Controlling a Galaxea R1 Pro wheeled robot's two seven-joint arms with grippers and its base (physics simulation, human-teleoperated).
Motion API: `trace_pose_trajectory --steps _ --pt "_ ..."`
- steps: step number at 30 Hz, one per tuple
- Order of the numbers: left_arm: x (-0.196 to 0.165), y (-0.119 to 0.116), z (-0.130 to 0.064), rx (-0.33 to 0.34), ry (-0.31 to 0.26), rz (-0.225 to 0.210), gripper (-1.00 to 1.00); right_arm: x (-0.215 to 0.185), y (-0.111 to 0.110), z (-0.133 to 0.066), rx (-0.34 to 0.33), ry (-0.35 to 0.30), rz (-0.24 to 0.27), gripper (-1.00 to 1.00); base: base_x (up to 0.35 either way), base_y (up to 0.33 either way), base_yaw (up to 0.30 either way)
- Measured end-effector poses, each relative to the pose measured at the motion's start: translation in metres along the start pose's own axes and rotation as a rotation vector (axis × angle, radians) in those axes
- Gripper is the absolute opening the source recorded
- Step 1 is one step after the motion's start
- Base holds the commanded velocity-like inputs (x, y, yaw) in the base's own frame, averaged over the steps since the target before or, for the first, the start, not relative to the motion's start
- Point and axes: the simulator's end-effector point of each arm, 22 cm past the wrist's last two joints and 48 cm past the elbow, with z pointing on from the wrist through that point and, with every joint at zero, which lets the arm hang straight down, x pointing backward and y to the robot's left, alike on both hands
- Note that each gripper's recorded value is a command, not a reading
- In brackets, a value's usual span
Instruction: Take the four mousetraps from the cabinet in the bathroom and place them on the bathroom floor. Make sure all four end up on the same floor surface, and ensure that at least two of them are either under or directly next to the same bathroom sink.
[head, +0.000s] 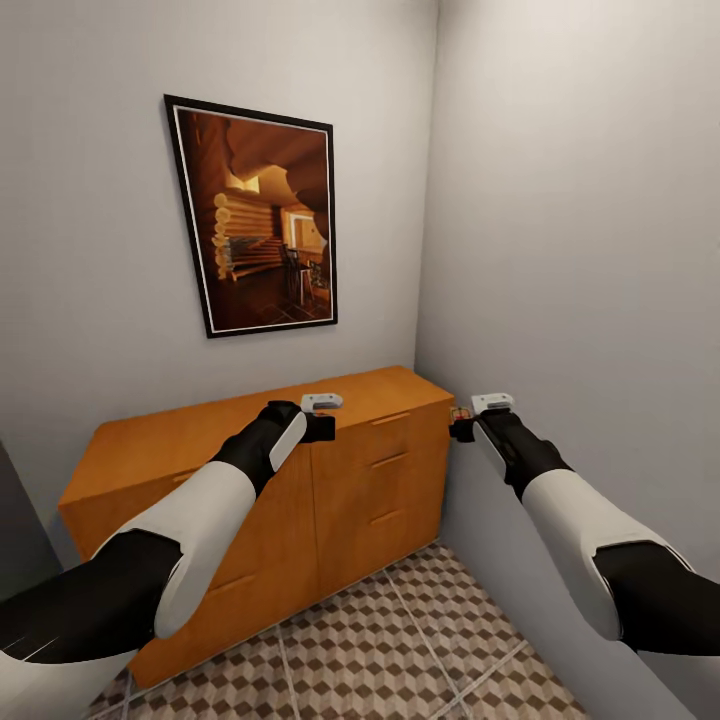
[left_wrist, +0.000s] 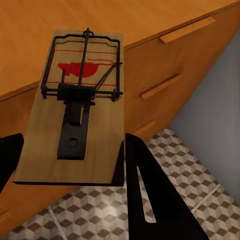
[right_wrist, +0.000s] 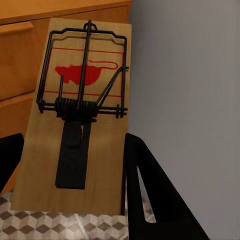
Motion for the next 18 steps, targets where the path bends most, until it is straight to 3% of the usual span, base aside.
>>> trace_pose_trajectory --steps 18 --pt "0.017 0.004 0.006 -0.009 0.038 -0.004 -1.0 0.014 0.0 0.005 0.003 0.027 -0.005 -1.0 -0.004 0.0 0.0"
